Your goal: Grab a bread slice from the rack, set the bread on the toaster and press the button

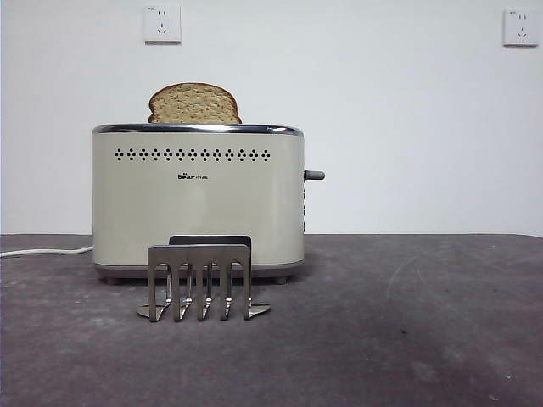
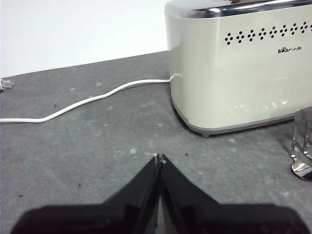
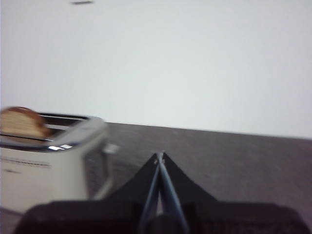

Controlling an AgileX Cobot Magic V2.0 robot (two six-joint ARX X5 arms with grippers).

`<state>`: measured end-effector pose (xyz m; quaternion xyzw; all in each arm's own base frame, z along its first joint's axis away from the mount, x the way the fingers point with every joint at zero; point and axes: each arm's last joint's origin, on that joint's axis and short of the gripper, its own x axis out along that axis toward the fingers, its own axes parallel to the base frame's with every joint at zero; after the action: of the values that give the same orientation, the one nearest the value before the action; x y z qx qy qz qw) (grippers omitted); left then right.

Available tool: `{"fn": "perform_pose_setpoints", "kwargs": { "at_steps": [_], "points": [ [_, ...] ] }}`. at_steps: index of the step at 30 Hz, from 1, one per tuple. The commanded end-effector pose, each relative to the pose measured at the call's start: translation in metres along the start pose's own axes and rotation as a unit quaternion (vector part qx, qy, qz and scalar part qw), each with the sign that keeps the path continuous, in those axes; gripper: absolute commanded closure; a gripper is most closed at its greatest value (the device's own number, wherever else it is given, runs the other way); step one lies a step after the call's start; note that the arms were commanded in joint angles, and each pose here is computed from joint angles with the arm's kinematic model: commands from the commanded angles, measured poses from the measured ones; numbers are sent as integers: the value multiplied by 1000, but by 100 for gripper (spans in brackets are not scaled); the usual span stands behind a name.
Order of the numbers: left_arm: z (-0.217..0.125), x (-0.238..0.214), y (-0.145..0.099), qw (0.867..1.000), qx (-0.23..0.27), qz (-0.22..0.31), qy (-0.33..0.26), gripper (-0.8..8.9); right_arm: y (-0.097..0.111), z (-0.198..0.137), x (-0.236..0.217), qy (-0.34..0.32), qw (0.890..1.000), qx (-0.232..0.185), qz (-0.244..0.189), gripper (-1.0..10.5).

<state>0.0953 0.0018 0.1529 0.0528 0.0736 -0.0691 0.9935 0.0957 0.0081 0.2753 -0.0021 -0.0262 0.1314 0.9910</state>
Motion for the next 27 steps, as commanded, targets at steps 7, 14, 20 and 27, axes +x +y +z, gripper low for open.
{"fn": "perform_pose_setpoints", "kwargs": {
  "at_steps": [7,14,20,27],
  "points": [
    [-4,1,0,1000,-3,2,4,817,-3,-54,-5,1,998,18,-64,946],
    [-4,1,0,1000,-3,2,4,817,-3,-95,-6,22,996,51,-66,946],
    [-4,1,0,1000,-4,2,4,817,-2,-107,-6,31,996,54,-66,946],
    [-4,1,0,1000,-4,2,4,817,-2,-125,-7,96,991,68,-69,946]
  ]
}}
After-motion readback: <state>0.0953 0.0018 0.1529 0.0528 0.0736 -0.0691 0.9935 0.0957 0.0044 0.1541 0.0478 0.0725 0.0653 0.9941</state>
